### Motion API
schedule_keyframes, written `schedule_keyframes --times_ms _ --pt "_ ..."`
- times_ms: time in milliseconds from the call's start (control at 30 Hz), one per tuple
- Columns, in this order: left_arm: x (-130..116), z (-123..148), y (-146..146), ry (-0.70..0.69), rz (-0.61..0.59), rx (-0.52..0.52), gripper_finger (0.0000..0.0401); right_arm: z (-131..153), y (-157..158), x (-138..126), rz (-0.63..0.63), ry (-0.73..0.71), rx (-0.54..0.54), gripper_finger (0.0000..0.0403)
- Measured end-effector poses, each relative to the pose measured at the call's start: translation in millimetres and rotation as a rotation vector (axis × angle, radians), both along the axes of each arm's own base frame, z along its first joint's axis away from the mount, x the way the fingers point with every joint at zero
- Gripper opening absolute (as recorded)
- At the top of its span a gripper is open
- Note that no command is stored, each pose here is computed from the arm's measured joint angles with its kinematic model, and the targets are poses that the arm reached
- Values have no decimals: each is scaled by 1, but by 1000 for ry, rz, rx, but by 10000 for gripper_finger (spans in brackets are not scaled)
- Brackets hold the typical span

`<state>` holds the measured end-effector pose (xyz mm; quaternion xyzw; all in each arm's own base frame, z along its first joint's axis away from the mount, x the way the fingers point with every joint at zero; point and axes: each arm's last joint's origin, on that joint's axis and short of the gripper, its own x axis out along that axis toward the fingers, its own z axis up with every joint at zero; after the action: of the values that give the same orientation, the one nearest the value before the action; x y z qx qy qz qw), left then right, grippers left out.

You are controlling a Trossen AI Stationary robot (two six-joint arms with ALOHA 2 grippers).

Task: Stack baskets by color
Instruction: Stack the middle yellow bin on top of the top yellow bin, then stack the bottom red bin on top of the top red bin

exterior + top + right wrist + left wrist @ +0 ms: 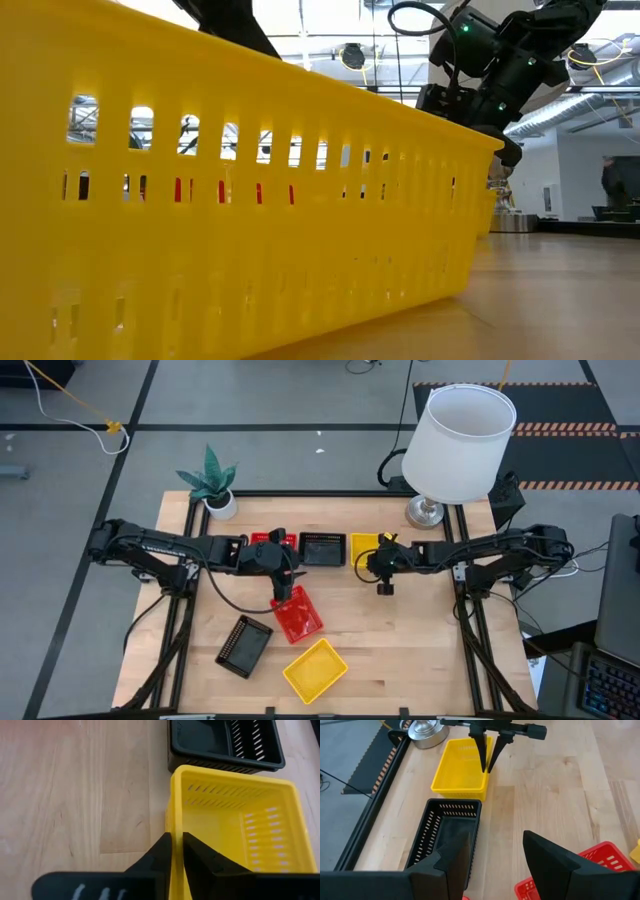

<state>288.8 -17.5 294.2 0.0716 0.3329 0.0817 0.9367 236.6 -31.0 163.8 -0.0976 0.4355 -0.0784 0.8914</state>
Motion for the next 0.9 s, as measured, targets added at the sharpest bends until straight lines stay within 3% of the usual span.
schedule_keyframes --times_ms 300,467,667,900 --pt "0 0 0 0 0 0 186 0 0 0 -33 -8 9 134" --pt "0 0 0 0 0 1 186 10 0 -3 -50 -58 20 165" --pt "0 0 0 0 0 1 186 26 1 -7 -56 -157 43 169" --pt "0 0 0 -1 1 -1 186 40 1 1 -61 -323 49 143"
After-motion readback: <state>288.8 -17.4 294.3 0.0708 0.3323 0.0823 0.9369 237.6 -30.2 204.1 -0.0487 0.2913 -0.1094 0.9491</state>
